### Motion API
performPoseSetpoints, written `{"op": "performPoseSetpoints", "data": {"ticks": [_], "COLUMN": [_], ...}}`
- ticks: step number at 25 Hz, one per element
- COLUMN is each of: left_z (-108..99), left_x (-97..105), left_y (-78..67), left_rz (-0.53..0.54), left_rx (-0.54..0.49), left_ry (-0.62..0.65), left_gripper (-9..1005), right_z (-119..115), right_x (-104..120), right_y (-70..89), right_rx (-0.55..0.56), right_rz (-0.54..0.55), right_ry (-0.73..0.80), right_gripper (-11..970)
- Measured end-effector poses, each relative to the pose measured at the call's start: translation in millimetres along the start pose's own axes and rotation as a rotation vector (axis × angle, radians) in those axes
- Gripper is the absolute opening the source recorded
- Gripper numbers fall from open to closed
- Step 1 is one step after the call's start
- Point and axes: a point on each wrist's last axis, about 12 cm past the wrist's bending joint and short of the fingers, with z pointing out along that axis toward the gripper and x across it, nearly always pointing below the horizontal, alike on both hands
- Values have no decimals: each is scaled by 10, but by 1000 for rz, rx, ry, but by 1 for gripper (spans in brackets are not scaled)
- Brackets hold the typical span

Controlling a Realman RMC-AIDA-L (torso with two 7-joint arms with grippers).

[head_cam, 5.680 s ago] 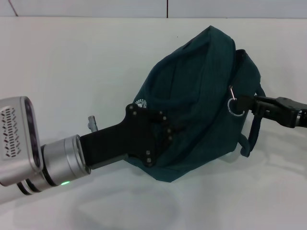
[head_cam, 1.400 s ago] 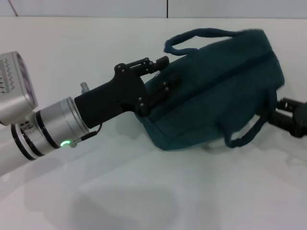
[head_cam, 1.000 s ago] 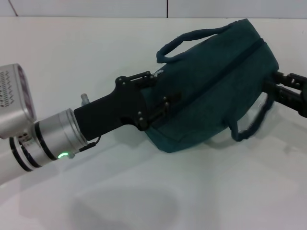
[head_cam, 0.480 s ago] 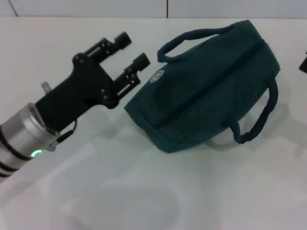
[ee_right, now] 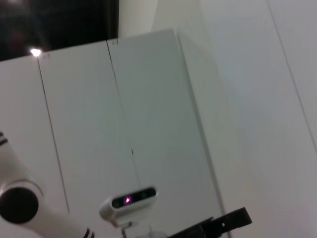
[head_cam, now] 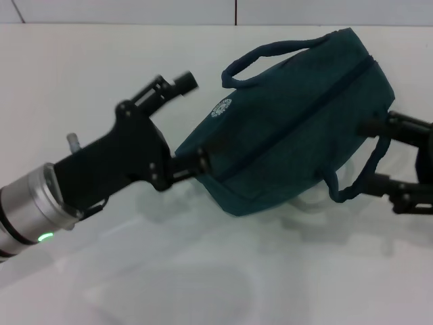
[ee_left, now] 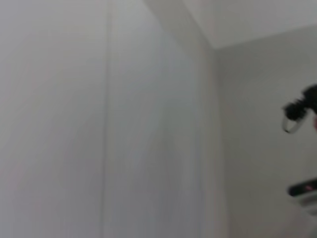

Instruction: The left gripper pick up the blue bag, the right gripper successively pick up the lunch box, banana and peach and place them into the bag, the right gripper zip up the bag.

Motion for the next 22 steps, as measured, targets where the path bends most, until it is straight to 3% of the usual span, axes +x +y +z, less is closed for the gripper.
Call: {"op": "performPoseSetpoints", "data": {"ticks": [2,15,22], "left_z": [0,0,-5], "left_x": [7,21,-51], "left_y": [-12,30,136], "left_rz": [4,18,48], "left_rx": [30,56,84], "left_ry": [21,73,94], "left_gripper": [866,874,874], "right_z": [47,145,121], "right_x": [44,137,129], "right_y": [-10,-82,-83], "right_rx": [-3,61,75], "right_rz": [7,-48,-66], "right_ry": [21,-17,-33], "right_gripper": [861,855,855]}}
